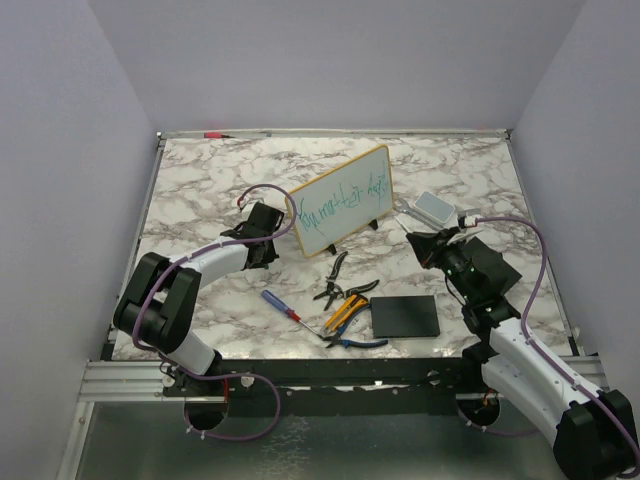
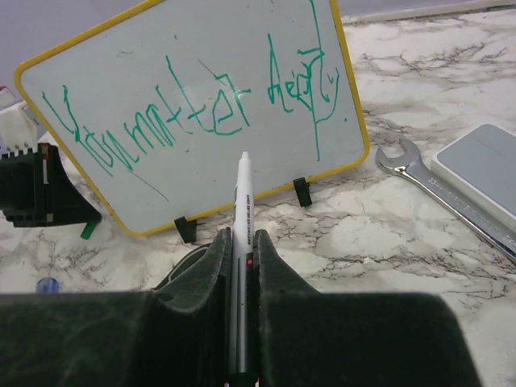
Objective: Write a sentence on the whiteboard
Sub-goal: Close the whiteboard marker at the center of the board.
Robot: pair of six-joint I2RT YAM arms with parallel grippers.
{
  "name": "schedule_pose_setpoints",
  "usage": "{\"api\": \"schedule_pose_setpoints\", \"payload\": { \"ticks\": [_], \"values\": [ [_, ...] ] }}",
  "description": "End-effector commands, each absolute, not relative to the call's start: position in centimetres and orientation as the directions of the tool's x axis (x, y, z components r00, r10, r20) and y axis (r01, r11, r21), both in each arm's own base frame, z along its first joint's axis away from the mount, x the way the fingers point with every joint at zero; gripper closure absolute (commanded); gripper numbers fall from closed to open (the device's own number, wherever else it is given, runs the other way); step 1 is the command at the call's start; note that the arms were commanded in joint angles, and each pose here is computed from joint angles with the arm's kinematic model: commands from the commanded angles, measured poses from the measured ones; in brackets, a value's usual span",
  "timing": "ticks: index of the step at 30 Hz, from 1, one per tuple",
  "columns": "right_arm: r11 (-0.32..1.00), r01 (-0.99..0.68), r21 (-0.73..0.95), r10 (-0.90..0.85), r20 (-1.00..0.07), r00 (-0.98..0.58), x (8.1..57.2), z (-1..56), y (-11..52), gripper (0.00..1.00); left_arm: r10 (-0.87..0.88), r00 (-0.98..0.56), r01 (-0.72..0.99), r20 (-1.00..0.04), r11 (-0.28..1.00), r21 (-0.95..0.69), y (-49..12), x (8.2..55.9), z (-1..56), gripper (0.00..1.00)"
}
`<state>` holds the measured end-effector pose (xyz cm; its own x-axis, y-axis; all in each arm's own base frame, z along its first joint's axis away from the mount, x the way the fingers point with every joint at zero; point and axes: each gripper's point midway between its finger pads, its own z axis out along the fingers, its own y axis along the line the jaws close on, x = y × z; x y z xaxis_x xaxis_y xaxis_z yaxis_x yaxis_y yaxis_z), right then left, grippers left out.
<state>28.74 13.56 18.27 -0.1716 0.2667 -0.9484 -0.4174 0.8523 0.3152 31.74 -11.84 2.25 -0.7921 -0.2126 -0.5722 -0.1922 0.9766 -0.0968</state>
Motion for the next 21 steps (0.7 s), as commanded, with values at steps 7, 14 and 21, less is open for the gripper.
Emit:
{"api": "schedule_pose_setpoints", "payload": {
  "ticks": [7,14,21],
  "values": [
    [0.804,-0.506,0.313,0.277,-0.949,-0.148,28.0,18.9,14.8,0.98,-0.345,-0.726,-0.242,-0.596,0.938,-0.248,-13.1,31.6,5.6,1.00],
    [0.725,-0.567,0.391,0.342,-0.919,-0.196,27.7,20.1,16.7,0.99,-0.530,-0.569,-0.259,-0.629,0.841,-0.475,-13.6,31.5,11.1,1.00],
    [0.610,-0.605,0.512,0.474,-0.847,-0.240,26.8,22.8,19.8,0.99,-0.695,-0.344,-0.221,-0.632,0.714,-0.665,-11.5,29.8,16.9,1.00]
  ]
}}
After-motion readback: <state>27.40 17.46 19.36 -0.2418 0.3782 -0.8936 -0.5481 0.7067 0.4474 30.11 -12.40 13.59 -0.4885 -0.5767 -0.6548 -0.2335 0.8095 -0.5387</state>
